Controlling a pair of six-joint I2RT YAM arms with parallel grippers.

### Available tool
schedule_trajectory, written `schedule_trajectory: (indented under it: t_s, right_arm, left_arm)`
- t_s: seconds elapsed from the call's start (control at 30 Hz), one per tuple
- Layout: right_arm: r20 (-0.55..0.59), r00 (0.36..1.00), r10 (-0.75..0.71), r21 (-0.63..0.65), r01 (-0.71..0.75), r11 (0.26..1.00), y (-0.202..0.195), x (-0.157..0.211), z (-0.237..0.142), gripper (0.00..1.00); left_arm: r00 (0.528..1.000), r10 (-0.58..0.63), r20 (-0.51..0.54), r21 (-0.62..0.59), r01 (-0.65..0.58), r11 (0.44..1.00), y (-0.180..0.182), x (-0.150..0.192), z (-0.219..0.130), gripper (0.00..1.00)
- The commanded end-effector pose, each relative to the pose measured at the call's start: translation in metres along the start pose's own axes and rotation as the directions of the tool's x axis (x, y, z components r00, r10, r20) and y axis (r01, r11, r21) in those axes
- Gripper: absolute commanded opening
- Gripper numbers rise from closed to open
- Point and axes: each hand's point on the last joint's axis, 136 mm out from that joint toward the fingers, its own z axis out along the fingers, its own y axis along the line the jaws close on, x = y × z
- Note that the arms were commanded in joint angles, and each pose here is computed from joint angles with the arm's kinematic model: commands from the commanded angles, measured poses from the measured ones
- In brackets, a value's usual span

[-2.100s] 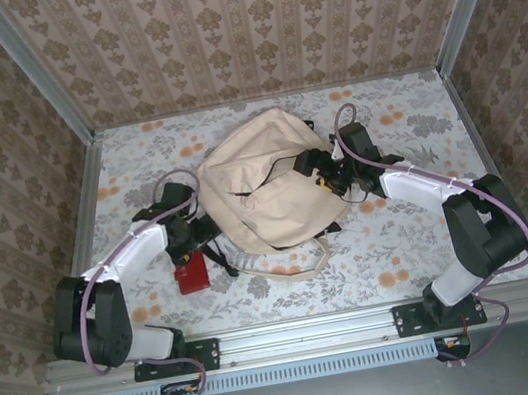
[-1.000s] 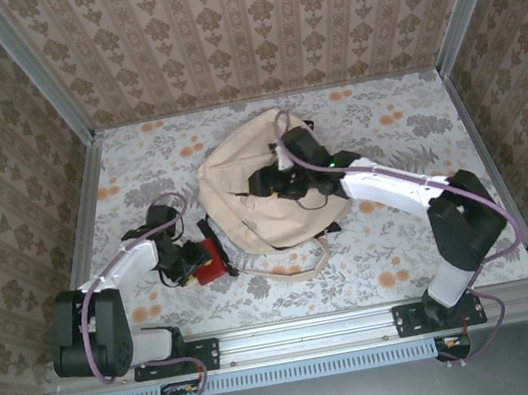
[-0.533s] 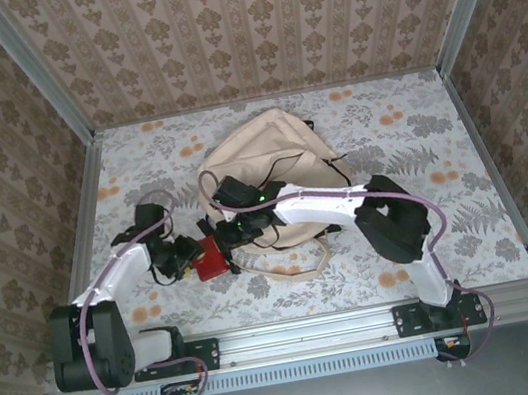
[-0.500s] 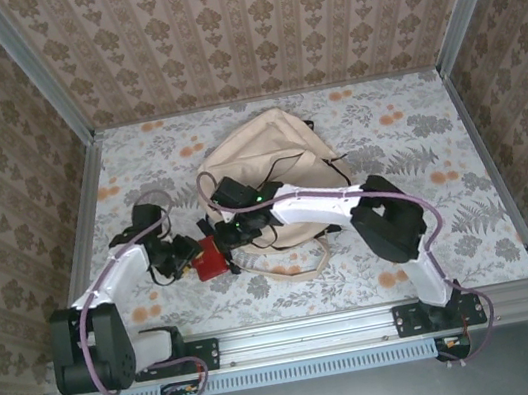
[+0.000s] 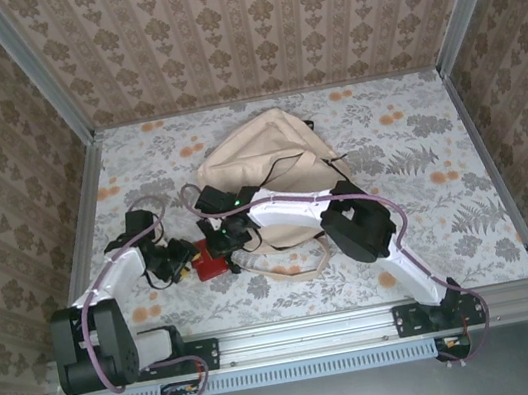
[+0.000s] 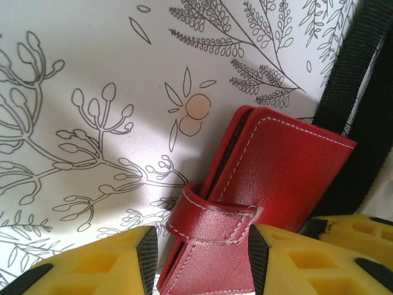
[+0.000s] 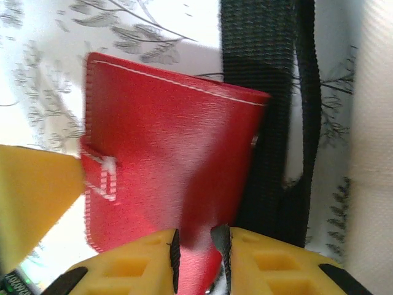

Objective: Pack books, pencil case, and school supplies into a backpack

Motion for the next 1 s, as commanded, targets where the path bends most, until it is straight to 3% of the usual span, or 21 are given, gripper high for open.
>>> schedule_trajectory:
  t_s: [0.0, 0.33, 0.57, 0.67, 0.83, 0.97]
  right_arm:
    - [-0.025, 0.999, 0.024, 0.065, -0.023, 0.998, -0.018, 0.004, 0.005, 0.29]
    - [-0.075, 0.991, 0.113, -0.010, -0.115, 0.993, -0.029, 0.008, 0.016, 0.30]
    - [-0.093, 0.981, 0.168, -0.017, -0.171, 0.985, -0.041, 0.009, 0.019, 0.29]
    - [-0.095, 0.979, 0.183, -0.027, -0.186, 0.982, -0.042, 0.009, 0.020, 0.29]
    - [-0.100, 0.976, 0.194, -0.057, -0.200, 0.978, -0.039, 0.008, 0.021, 0.29]
    - [-0.106, 0.972, 0.211, -0.088, -0.220, 0.972, -0.037, 0.006, 0.020, 0.29]
  left_arm:
    - [0.999, 0.019, -0.026, 0.034, -0.018, 0.999, -0.003, 0.003, 0.006, 0.46]
    - [0.997, 0.025, -0.071, 0.114, -0.017, 0.993, -0.018, 0.005, 0.016, 0.52]
    - [0.999, 0.030, -0.043, -0.024, -0.031, 0.999, 0.003, 0.001, 0.010, 0.61]
    - [0.998, 0.034, -0.048, 0.027, -0.032, 0.999, -0.004, 0.002, 0.013, 0.61]
    - [0.995, 0.033, -0.098, 0.171, -0.016, 0.985, -0.027, 0.006, 0.023, 0.50]
    - [0.995, 0.047, -0.091, 0.250, -0.023, 0.968, -0.042, 0.003, 0.020, 0.50]
